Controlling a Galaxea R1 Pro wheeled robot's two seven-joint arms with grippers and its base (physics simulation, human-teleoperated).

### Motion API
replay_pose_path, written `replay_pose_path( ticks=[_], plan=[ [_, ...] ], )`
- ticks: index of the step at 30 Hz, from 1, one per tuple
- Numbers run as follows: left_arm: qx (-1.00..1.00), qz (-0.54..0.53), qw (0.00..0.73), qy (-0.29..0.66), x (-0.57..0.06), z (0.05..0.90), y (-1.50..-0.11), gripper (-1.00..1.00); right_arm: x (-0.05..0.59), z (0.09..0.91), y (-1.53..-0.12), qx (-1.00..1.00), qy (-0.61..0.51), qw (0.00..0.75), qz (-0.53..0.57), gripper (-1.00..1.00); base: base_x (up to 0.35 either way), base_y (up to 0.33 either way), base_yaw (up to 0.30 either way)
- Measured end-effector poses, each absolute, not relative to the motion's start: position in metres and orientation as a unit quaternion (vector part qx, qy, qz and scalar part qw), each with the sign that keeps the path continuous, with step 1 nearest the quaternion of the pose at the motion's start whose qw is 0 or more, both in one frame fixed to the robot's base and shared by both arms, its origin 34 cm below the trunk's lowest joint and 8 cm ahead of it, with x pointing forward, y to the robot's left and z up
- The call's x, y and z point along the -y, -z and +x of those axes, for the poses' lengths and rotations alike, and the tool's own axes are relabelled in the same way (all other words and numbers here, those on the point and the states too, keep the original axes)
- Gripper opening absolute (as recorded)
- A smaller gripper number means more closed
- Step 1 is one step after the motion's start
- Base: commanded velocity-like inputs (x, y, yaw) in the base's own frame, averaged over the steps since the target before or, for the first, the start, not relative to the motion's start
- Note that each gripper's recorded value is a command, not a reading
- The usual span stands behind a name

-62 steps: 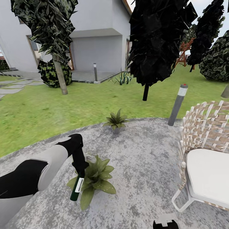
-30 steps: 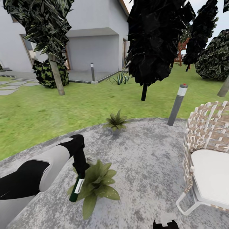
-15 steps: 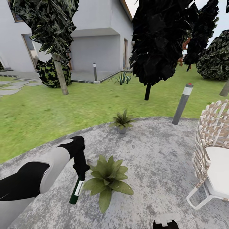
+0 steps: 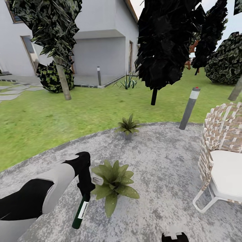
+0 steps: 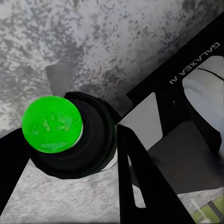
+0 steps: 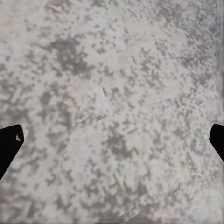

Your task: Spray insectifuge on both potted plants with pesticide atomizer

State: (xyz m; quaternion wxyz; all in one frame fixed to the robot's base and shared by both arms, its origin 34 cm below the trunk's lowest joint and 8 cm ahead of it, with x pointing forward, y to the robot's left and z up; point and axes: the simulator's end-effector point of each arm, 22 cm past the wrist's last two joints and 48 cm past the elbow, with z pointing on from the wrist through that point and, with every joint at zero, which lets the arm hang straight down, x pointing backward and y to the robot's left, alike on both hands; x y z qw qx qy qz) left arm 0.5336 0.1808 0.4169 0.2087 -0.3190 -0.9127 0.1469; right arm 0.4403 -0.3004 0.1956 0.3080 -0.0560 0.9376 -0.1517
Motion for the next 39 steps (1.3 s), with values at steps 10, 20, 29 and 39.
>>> replay_pose_path(
  ticks=[10,20,29,39],
  plan=[
    [0.918,-0.319,0.199,-0.124,-0.197,0.529,-0.397,-1.0,0.3,0.44,-0.196,-0.938,0.152,0.308,-0.056,1.0,-0.006,0.0,-0.151],
    [0.926,-0.291,0.21,-0.116,-0.237,0.507,-0.374,-1.0,0.302,0.44,-0.196,-0.937,0.154,0.308,-0.056,1.0,0.0,0.0,-0.001],
    [0.922,-0.305,0.2,-0.128,-0.213,0.505,-0.371,-1.0,0.302,0.44,-0.196,-0.937,0.154,0.308,-0.057,1.0,0.0,0.0,0.0],
    [0.92,-0.29,0.23,-0.131,-0.229,0.466,-0.345,-1.0,0.302,0.44,-0.196,-0.937,0.154,0.308,-0.057,1.0,0.0,0.0,0.0]
  ],
)
